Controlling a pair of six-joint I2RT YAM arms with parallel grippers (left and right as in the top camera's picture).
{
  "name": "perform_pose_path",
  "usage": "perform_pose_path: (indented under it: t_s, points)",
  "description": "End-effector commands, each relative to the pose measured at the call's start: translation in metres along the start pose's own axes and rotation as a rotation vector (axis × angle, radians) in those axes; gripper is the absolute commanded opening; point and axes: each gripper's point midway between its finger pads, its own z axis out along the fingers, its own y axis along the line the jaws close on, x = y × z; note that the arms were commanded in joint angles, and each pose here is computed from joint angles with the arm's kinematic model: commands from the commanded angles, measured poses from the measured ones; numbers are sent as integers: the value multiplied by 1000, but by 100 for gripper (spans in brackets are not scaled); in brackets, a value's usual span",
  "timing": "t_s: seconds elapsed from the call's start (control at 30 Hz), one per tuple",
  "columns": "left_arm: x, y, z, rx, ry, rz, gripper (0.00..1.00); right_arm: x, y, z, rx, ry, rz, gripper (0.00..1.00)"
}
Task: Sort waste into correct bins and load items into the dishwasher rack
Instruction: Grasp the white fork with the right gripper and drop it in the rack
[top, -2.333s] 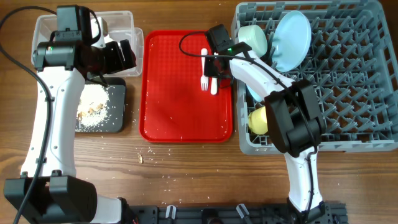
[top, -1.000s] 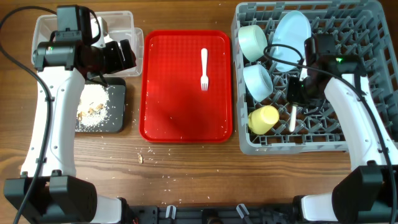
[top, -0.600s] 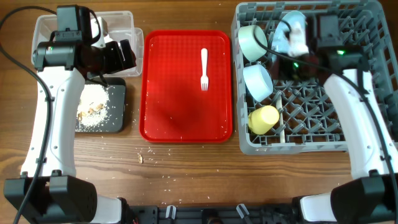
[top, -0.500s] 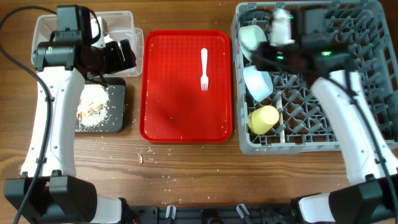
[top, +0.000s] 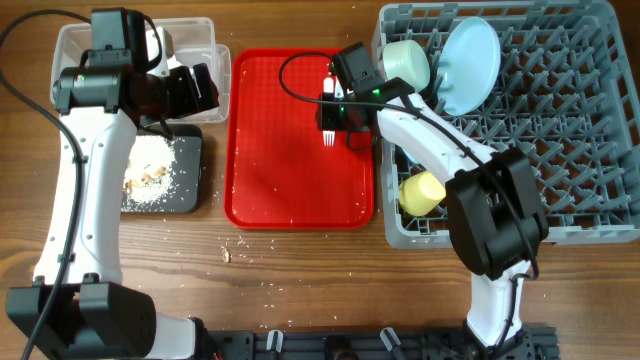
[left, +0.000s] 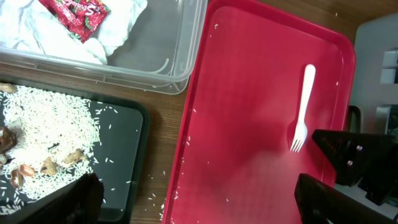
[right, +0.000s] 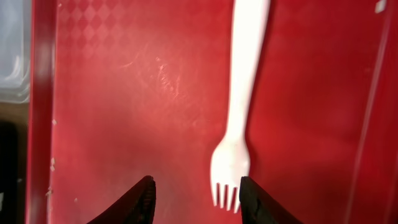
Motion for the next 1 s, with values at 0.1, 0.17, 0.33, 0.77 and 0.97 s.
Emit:
perform_pose_path:
  t_s: [0.1,0.17,0.33,0.77,0.97]
  points:
    - [-5,-1,-5,-2,-18,8,100,3,-26,26,115,10,29,45]
    - [-5,-1,-5,-2,-18,8,100,7,-29,32,122,24,32,44]
    - [-5,-1,-5,-2,-18,8,100,19,-36,50,135,64,63,31]
    - [-5,-1,-5,-2,-18,8,100,36,-29,60,68,145,71,4]
    - [-5,-1,-5,-2,-18,8,100,-14,16,-38,-16,20,-153,4]
